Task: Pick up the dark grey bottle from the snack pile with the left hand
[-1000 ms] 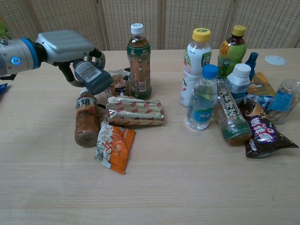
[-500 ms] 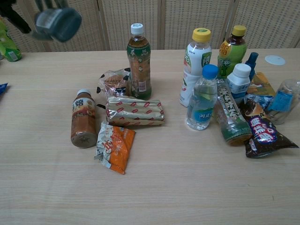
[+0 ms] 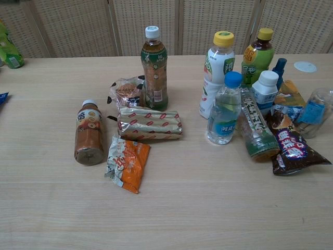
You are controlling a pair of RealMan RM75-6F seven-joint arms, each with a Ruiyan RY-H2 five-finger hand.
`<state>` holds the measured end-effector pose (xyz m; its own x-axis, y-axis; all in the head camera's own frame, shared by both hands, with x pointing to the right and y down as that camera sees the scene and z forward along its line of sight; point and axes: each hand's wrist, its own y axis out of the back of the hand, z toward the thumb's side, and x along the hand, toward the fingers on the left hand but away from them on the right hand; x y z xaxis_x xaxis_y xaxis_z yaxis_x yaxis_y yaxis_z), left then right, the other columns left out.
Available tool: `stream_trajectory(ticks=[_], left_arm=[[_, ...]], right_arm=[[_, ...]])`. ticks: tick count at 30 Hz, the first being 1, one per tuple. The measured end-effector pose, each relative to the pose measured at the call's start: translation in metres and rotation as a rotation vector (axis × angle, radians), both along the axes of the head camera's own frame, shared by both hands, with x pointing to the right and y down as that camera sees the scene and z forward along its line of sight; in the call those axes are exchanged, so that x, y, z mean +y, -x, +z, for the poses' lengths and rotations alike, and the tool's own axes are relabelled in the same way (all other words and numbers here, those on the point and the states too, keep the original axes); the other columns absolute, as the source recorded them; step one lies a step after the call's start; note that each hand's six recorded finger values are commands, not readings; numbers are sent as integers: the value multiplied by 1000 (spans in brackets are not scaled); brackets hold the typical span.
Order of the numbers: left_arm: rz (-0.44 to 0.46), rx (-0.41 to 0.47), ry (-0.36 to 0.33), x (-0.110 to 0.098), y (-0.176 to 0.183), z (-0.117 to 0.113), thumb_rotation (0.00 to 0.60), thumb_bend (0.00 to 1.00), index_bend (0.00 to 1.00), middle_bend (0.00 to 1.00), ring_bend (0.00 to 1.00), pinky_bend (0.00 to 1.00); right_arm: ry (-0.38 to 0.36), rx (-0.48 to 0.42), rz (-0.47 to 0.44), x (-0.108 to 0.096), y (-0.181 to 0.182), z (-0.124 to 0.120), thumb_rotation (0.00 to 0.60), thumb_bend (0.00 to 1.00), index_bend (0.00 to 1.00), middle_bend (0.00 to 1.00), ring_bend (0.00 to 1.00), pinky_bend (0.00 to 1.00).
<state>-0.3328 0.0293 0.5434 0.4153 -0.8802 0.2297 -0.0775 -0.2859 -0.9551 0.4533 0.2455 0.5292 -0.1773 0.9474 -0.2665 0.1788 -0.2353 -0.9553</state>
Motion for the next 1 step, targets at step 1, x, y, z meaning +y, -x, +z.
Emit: stream_trajectory(ticks=[1], left_arm=[[2,2,-1,0,-1,0,600,302,572,690,604,389]], right_arm=[[0,1,0,0,0,0,373,150,0,0,0,0]])
